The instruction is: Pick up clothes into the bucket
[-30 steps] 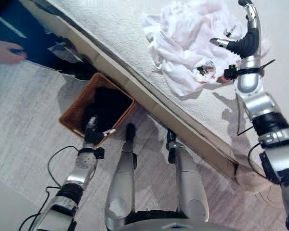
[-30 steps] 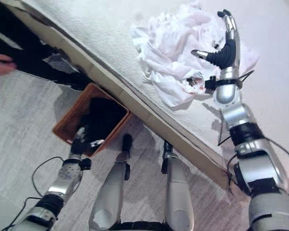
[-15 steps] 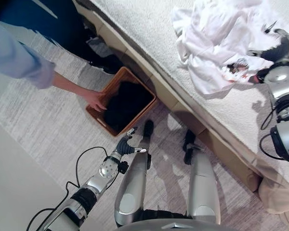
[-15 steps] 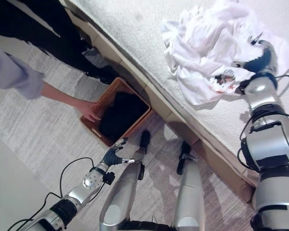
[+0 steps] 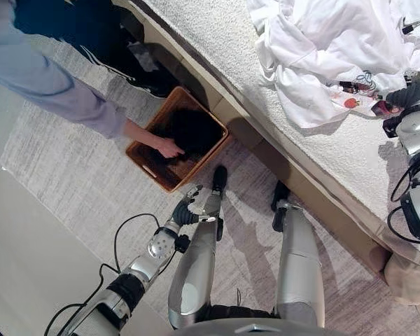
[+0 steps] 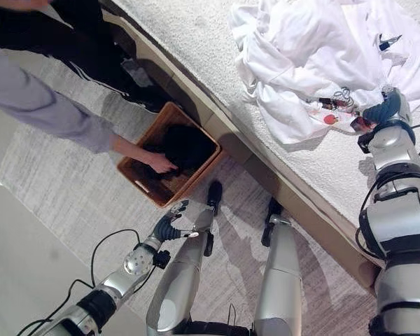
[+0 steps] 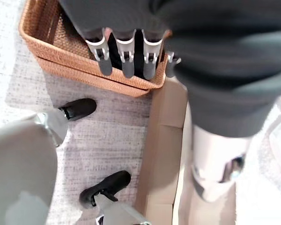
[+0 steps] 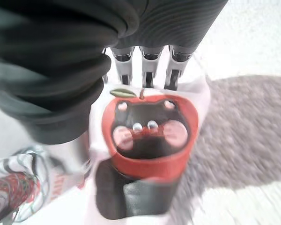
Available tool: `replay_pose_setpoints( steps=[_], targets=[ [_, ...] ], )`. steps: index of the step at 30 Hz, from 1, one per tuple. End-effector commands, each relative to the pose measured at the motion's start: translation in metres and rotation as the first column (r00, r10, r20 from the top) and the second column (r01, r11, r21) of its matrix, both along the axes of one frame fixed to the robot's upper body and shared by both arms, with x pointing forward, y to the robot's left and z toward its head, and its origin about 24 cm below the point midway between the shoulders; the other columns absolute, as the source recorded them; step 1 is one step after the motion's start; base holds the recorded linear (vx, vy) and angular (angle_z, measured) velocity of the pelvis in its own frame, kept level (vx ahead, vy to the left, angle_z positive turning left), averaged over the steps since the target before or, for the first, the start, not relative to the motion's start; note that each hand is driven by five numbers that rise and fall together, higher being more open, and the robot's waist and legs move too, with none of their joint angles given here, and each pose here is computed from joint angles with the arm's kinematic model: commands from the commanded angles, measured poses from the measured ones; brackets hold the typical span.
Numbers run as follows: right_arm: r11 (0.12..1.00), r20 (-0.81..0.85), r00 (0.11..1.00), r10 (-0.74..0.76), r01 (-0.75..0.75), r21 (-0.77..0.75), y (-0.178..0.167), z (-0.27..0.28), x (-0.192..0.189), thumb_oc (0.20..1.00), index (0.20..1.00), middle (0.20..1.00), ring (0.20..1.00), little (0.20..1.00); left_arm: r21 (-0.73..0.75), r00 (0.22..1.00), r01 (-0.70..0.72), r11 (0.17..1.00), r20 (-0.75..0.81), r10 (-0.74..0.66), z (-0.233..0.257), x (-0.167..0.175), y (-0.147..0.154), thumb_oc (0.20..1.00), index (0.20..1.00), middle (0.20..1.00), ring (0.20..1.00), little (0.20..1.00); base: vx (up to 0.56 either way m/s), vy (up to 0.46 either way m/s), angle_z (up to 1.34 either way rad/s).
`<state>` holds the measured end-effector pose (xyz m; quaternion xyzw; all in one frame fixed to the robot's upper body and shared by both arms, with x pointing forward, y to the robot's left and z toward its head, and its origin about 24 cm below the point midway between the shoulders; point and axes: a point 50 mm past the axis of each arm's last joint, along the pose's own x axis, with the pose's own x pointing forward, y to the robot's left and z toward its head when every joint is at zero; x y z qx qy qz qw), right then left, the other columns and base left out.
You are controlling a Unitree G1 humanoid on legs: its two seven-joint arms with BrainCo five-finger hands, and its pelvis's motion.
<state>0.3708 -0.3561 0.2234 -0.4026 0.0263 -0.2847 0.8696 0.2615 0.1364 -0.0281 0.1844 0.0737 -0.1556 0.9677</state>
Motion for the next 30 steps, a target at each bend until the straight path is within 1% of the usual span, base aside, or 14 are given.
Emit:
replay_pose_setpoints(
  steps=[1, 4, 6, 9, 13, 14, 15, 16, 19, 20, 24, 26, 27, 30],
  targets=[
    [0.998, 0.009, 0.998, 0.058, -0.057, -0.033, 0.009, 0.010, 0.005, 0.200, 0.200, 0.200, 0.200, 0.200, -0.020, 1.000, -0.005, 1.000, 0.028, 0.005, 0.005, 0.004, -0.001, 1.000, 1.000, 1.000, 1.000, 1.000, 0.00, 0.000, 0.00],
    [0.994, 0.104, 0.990, 0.099, -0.094, -0.046, 0.018, 0.028, 0.008, 0.200, 0.200, 0.200, 0.200, 0.200, -0.029, 0.999, -0.015, 0.999, 0.044, 0.016, 0.009, 0.005, 0.001, 1.000, 1.000, 1.000, 1.000, 1.000, 0.00, 0.000, 0.00],
    [0.990, 0.226, 0.964, 0.142, -0.132, -0.058, 0.028, 0.053, 0.009, 0.200, 0.200, 0.200, 0.200, 0.200, -0.021, 0.998, -0.038, 0.999, 0.049, 0.039, 0.008, 0.005, 0.008, 1.000, 1.000, 1.000, 1.000, 1.000, 0.00, 0.000, 0.00],
    [0.983, 0.291, 0.939, 0.183, -0.168, -0.077, 0.037, 0.070, 0.010, 0.200, 0.200, 0.200, 0.200, 0.200, -0.006, 0.997, -0.056, 0.998, 0.044, 0.056, 0.006, 0.004, 0.014, 1.000, 1.000, 1.000, 1.000, 1.000, 0.00, 0.000, 0.00],
    [0.966, 0.445, 0.857, 0.259, -0.228, -0.125, 0.053, 0.109, 0.003, 0.200, 0.200, 0.200, 0.200, 0.200, 0.009, 0.995, -0.092, 0.996, 0.043, 0.091, 0.005, 0.001, 0.028, 1.000, 1.000, 1.000, 1.000, 1.000, -0.02, 0.017, -0.06],
    [0.954, 0.517, 0.801, 0.301, -0.253, -0.163, 0.062, 0.129, -0.004, 0.200, 0.200, 0.200, 0.200, 0.200, 0.006, 0.993, -0.110, 0.994, 0.048, 0.110, 0.006, 0.002, 0.034, 1.000, 1.000, 1.000, 1.000, 1.000, -0.02, 0.035, -0.10],
    [0.954, 0.517, 0.802, 0.301, -0.253, -0.163, 0.062, 0.129, -0.004, 0.200, 0.200, 0.200, 0.200, 0.200, 0.007, 0.993, -0.110, 0.994, 0.048, 0.110, 0.006, 0.002, 0.034, 1.000, 1.000, 1.000, 1.000, 1.000, -0.01, 0.045, -0.11],
    [0.940, 0.561, 0.754, 0.342, -0.271, -0.210, 0.069, 0.143, -0.010, 0.200, 0.200, 0.200, 0.200, 0.200, -0.015, 0.990, -0.125, 0.992, 0.056, 0.126, 0.009, 0.003, 0.038, 1.000, 1.000, 1.000, 1.000, 1.000, -0.01, 0.026, -0.13],
    [0.924, 0.596, 0.706, 0.383, -0.288, -0.253, 0.077, 0.155, -0.018, 0.200, 0.200, 0.200, 0.200, 0.200, -0.037, 0.987, -0.135, 0.990, 0.084, 0.138, 0.017, 0.006, 0.043, 1.000, 1.000, 1.000, 1.000, 1.000, 0.01, 0.033, -0.26],
    [0.907, 0.632, 0.651, 0.420, -0.318, -0.276, 0.084, 0.162, -0.024, 0.200, 0.200, 0.200, 0.200, 0.200, -0.062, 0.983, -0.135, 0.989, 0.115, 0.142, 0.025, 0.008, 0.046, 1.000, 1.000, 1.000, 1.000, 1.000, 0.03, 0.031, -0.12],
    [0.892, 0.638, 0.626, 0.449, -0.352, -0.282, 0.089, 0.158, -0.026, 0.200, 0.200, 0.200, 0.200, 0.200, -0.045, 0.980, -0.118, 0.992, 0.157, 0.124, 0.036, 0.013, 0.050, 1.000, 1.000, 1.000, 1.000, 1.000, 0.10, 0.021, -0.22],
    [0.871, 0.651, 0.589, 0.478, -0.416, -0.263, 0.095, 0.153, -0.027, 0.200, 0.200, 0.200, 0.200, 0.200, -0.075, 0.969, -0.106, 0.991, 0.214, 0.120, 0.053, 0.021, 0.050, 1.000, 1.000, 1.000, 1.000, 1.000, 0.14, 0.007, -0.12],
    [0.848, 0.654, 0.566, 0.502, -0.472, -0.242, 0.101, 0.147, -0.026, 0.200, 0.200, 0.200, 0.200, 0.200, -0.167, 0.967, -0.114, 0.979, 0.209, 0.148, 0.059, 0.023, 0.051, 1.000, 1.000, 1.000, 1.000, 1.000, 0.13, 0.005, -0.12],
    [0.805, 0.649, 0.531, 0.544, -0.550, -0.224, 0.111, 0.140, -0.027, 0.200, 0.200, 0.200, 0.200, 0.200, -0.266, 0.957, -0.075, 0.961, 0.251, 0.144, 0.077, 0.028, 0.044, 1.000, 1.000, 1.000, 1.000, 1.000, 0.11, 0.006, -0.16]
  ],
)
